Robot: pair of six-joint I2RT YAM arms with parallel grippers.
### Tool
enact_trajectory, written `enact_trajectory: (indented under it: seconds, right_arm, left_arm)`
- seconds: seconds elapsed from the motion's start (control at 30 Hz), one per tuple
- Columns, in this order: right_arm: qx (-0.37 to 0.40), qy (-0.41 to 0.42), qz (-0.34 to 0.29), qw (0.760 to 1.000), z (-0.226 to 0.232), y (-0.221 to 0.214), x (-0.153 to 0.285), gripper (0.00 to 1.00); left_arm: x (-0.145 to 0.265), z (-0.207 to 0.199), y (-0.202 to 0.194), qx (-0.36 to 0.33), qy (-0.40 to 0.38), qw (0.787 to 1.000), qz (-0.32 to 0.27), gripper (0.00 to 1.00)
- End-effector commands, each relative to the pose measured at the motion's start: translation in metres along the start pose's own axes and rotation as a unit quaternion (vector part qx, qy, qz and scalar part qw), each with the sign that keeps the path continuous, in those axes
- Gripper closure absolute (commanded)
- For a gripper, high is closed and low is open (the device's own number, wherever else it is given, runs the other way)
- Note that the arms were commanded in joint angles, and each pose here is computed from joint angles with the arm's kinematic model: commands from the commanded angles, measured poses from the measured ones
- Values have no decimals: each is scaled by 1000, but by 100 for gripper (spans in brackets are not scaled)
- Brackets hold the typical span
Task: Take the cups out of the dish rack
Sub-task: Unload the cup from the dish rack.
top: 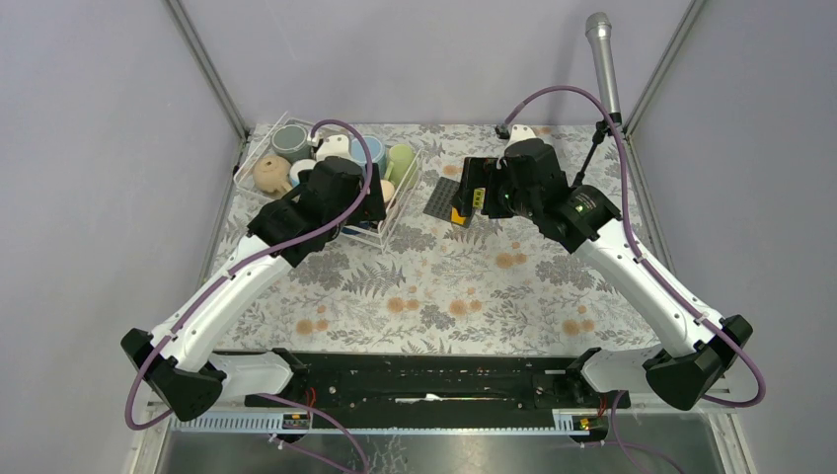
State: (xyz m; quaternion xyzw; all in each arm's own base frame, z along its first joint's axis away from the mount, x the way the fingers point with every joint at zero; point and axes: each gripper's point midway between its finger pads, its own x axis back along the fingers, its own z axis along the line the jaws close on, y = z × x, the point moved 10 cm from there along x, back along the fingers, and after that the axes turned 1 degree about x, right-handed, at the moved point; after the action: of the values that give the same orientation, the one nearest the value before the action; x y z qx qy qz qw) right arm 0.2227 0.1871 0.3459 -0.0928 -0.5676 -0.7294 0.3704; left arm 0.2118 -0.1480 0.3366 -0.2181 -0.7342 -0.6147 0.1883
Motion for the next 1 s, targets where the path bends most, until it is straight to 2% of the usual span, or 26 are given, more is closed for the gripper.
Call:
enact_trajectory:
  seconds: [0.0,0.43,0.8,0.97]
  right_arm:
    - [-1,11,-10,1000,1,2,8,0]
    - [-1,13,-7,1000,0,0,7,0]
    - [2,20,5,1000,-2,-8,10,0]
    - [6,25,14,1000,-3,-13,8,0]
  left_arm:
    - [8,2,11,20,-6,999,-35,1]
    - [-9,6,22,37,50,998,-30,1]
    - [-78,34,41,91,107,990,26,1]
    - [-101,44,44,95,124,987,38,1]
